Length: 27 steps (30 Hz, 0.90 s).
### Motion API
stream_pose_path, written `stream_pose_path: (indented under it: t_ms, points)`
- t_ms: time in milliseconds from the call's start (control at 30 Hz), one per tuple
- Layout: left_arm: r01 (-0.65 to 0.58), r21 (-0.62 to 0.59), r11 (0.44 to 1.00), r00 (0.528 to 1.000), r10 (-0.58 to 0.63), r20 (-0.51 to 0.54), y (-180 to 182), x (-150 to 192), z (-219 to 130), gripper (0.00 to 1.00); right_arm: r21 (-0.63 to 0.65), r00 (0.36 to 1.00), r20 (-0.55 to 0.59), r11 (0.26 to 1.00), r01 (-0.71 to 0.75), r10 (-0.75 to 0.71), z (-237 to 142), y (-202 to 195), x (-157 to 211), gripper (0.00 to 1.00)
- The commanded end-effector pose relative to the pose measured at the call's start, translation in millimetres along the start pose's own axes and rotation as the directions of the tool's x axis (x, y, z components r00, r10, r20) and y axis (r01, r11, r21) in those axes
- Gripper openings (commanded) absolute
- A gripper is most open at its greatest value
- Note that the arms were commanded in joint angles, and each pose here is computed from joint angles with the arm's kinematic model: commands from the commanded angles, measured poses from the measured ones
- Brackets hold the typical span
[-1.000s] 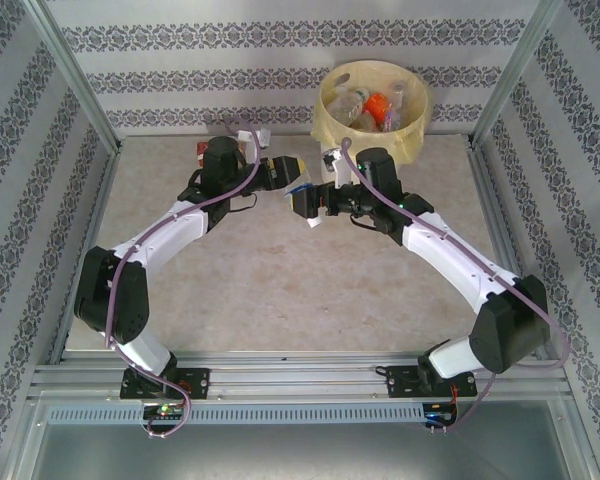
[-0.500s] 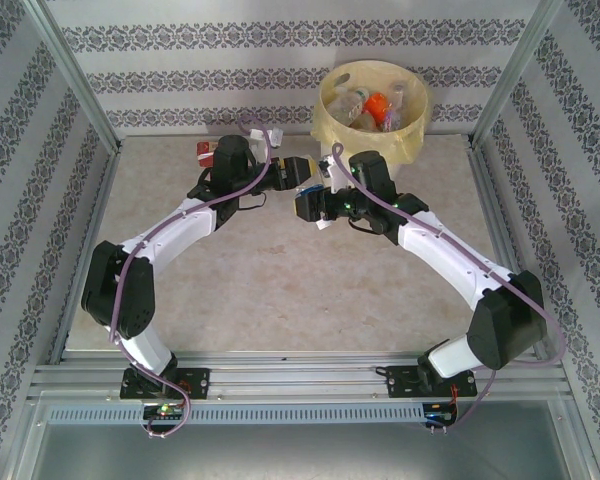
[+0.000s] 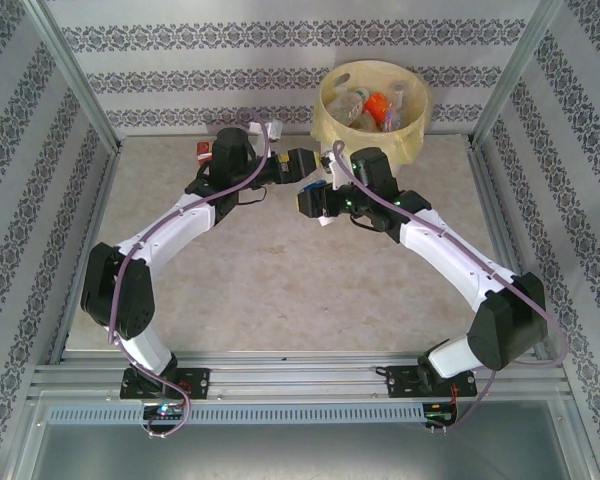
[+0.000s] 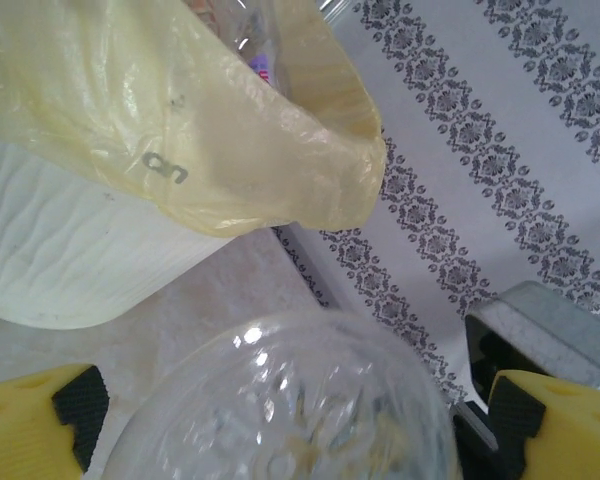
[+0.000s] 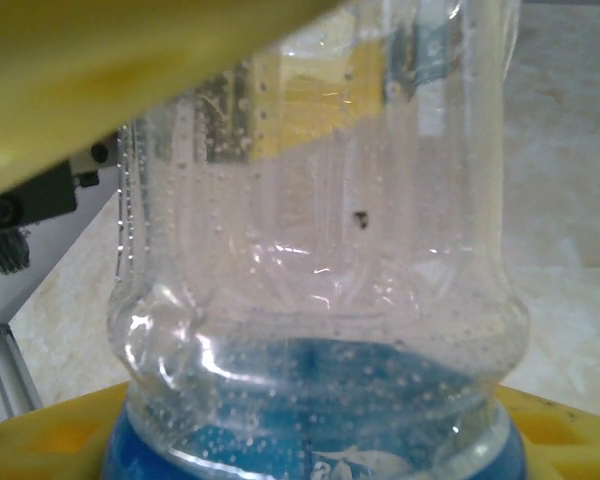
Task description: Put the plastic bottles in the bin
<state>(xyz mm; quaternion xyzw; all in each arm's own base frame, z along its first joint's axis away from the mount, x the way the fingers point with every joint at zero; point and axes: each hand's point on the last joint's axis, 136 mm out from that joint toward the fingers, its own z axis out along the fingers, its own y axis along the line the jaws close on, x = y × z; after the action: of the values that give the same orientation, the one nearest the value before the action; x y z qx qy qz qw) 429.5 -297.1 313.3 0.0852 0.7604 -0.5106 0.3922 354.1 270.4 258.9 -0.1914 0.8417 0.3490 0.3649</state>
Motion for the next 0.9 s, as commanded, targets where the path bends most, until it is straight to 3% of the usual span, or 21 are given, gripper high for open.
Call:
stream_pose_path:
  t_ms: [0, 67, 167, 400, 667, 867]
  points:
    - [0.001, 0.061, 0.998, 0.994, -0.008, 0.110, -41, -37, -23, 1.00, 0.038, 0.999, 0.033, 0.999, 0.021, -0.022, -10, -6, -18, 0.51]
    - [-0.004, 0.080, 0.997, 0.988, -0.009, 0.153, -55, -49, -32, 1.00, 0.045, 0.997, 0.067, 0.999, 0.022, -0.025, -18, -8, -31, 0.51]
    - [0.014, -0.006, 1.000, 0.974, -0.012, 0.225, -52, -61, -48, 1.00, 0.080, 0.990, 0.133, 0.996, 0.026, -0.036, -35, -15, -56, 0.51]
    - [0.132, -0.296, 0.946, 0.912, 0.002, 0.410, 7, -57, -93, 1.00, 0.243, 0.955, 0.284, 0.970, 0.016, -0.087, -81, -50, -117, 0.52]
    - [0.201, -0.464, 0.862, 0.907, 0.015, 0.421, 39, -42, -119, 0.99, 0.385, 0.923, 0.381, 0.917, -0.102, -0.057, -116, -104, -172, 0.55]
    - [0.232, -0.515, 0.825, 0.909, 0.005, 0.417, 55, -32, -129, 1.00, 0.480, 0.940, 0.341, 0.865, -0.147, -0.029, -117, -162, -192, 0.56]
